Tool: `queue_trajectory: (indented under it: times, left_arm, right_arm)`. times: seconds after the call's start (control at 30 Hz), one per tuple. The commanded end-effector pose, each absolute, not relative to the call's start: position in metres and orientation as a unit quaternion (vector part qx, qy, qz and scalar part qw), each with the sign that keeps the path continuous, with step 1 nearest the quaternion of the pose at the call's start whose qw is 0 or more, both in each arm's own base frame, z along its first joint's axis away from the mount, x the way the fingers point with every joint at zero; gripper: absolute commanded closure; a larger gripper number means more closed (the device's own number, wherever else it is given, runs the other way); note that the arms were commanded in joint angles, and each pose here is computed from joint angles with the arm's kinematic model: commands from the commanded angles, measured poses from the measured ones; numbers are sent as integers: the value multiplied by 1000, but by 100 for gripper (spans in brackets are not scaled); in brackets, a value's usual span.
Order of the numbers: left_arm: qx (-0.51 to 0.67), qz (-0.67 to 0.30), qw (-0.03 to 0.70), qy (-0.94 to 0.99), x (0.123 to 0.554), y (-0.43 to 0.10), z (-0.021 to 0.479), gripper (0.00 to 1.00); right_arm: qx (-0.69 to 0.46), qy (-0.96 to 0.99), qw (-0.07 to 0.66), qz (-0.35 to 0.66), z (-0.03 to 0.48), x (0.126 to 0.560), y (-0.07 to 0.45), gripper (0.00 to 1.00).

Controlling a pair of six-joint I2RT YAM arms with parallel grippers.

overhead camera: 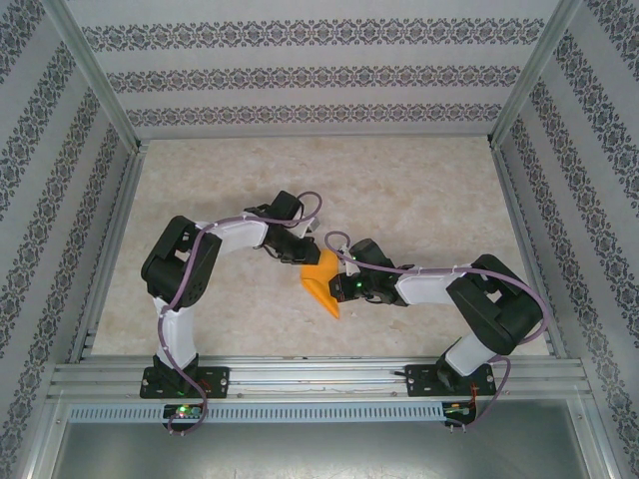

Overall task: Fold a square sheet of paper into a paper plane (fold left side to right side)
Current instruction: Third fold the triangle at the center of the table.

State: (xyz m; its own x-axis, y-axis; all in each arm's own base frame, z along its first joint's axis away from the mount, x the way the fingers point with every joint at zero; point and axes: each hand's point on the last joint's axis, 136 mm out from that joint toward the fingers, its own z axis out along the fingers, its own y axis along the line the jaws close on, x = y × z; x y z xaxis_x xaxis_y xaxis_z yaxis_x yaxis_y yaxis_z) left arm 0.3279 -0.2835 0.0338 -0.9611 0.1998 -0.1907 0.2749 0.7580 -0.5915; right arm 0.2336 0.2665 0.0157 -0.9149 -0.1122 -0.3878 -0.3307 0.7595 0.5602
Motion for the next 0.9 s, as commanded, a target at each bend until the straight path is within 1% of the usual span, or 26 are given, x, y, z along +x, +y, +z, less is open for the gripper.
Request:
queue_trajectory:
  times: [0.0,0.07,0.17,0.33,0.53,0.87]
  left_arm:
    - [117,-320,100,935,339,-271,66,81]
    - [109,-327,118,931,338,-264,76,83]
    - [107,-342,132,924,325,-259,85,90]
    - [97,-418,123,895,294,-269,97,96]
    - [82,-464,105,876,267,-283,95,97]
    - [76,-468,74,878,257,-299,68,97]
  right_arm:
    - [-114,939,135,295,-6,219,256,100]
    - [-114,939,134,295,-7,219,256,100]
    - [-113,940,133,295,-7,220,256,100]
    - [-112,942,130,290,-9,220,255,100]
    - [-111,945,126,280,-14,219,252,100]
    - [-114,948,121,271,-17,218,249,100]
